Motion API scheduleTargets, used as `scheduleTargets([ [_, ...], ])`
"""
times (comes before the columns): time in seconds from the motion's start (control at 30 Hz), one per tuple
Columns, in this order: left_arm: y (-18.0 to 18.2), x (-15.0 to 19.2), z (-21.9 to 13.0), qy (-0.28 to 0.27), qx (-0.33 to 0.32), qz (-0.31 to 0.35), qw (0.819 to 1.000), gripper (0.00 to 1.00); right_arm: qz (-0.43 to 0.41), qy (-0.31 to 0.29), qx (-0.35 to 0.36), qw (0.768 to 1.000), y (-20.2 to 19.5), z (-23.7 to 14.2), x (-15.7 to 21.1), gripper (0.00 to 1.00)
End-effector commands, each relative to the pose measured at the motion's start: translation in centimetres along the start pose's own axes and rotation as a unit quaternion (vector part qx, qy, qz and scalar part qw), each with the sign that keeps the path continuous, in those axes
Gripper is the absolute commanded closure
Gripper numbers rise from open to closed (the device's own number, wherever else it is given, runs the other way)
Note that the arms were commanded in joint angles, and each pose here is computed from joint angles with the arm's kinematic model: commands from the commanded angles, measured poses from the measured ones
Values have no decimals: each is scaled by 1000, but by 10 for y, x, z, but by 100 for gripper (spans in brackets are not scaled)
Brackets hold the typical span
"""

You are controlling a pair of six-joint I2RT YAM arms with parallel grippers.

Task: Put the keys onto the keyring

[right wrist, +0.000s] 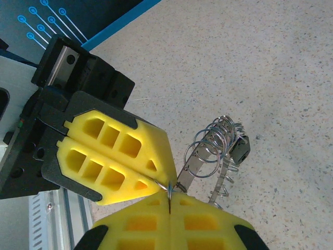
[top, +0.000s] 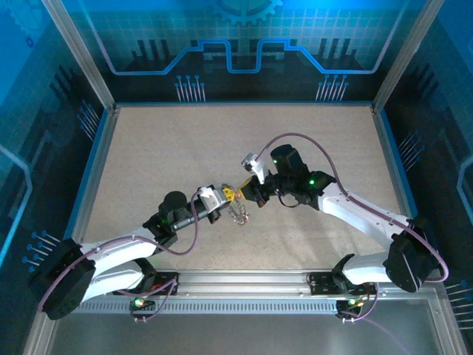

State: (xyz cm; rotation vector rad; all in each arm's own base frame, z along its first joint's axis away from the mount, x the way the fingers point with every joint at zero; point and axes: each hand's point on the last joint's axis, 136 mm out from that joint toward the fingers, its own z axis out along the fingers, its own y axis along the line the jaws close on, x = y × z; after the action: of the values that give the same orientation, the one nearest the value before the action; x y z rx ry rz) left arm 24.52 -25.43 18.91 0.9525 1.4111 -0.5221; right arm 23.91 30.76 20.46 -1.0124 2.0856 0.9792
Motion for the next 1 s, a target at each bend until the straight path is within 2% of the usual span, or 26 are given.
scheduleTargets([
  [0.0,7,-26,-3,-43,-12,8,999,100,-3,1,-17,1000,3,-1,-1,100],
  [0.3,8,-27,-3,-45,-14,10,999,100,0,3,-25,1000,5,2,-1,100],
  [0.5,8,-29,-4,-48,-14,14,999,100,13,13,18,1000,-11,2,2,100],
  [0.73,5,-33,-6,-59,-8,21,998,100,28,24,36,999,-19,5,5,100],
  [0.97,3,-34,-8,-66,-6,26,997,100,27,28,11,999,-12,9,6,100],
])
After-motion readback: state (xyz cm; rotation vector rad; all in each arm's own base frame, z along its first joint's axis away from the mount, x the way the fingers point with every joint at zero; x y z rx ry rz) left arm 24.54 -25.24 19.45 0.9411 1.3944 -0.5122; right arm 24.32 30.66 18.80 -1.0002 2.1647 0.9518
